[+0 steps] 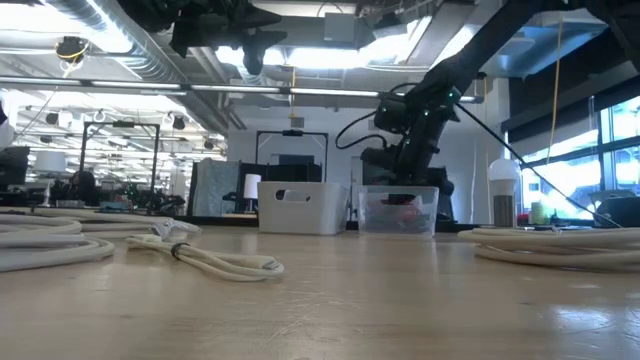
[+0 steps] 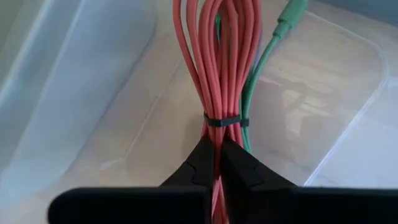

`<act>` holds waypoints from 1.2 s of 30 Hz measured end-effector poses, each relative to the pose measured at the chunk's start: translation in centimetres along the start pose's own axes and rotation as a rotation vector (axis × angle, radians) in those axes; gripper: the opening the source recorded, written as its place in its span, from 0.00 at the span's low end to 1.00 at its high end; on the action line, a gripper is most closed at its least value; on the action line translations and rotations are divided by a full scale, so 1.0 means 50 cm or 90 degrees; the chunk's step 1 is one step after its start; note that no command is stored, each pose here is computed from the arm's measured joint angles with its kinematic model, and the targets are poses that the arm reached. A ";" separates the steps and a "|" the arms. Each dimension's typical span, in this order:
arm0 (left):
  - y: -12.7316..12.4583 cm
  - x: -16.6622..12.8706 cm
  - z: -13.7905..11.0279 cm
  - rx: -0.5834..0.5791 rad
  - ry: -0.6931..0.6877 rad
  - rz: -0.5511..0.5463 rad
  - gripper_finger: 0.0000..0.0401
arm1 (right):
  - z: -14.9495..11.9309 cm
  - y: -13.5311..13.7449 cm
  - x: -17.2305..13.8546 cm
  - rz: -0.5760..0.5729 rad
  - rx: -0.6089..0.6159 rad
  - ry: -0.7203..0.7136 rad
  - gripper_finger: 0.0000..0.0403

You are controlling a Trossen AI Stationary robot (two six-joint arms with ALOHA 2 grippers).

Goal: Pick & Place USB Port
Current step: Put the red usb cable into the transparent bin

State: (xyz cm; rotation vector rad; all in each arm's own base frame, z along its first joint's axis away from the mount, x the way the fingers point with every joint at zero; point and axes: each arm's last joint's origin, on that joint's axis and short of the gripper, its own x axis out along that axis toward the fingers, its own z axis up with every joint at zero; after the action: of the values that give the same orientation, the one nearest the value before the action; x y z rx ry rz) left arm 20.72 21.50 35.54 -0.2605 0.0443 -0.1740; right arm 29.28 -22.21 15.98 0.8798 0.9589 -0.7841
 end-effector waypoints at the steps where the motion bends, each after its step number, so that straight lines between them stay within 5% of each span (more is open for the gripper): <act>1: 0.000 0.000 0.000 0.000 0.000 0.000 0.40 | 0.000 -0.002 0.003 -0.005 -0.003 0.001 0.02; 14: 0.002 0.000 0.000 0.000 -0.004 0.017 0.40 | 0.002 -0.023 0.011 -0.057 -0.037 0.014 0.03; 26: 0.002 0.000 0.000 0.000 -0.004 0.018 0.40 | 0.059 0.011 -0.043 -0.060 -0.086 -0.018 0.39; 36: 0.002 0.000 0.000 0.000 -0.005 0.024 0.40 | 0.072 0.022 -0.077 -0.067 -0.080 0.014 0.40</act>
State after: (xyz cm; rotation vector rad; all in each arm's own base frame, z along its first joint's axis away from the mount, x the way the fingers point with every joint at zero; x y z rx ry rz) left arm 20.73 21.61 35.53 -0.2610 0.0409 -0.1359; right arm 30.06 -24.27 20.92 0.7353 1.0681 -0.7965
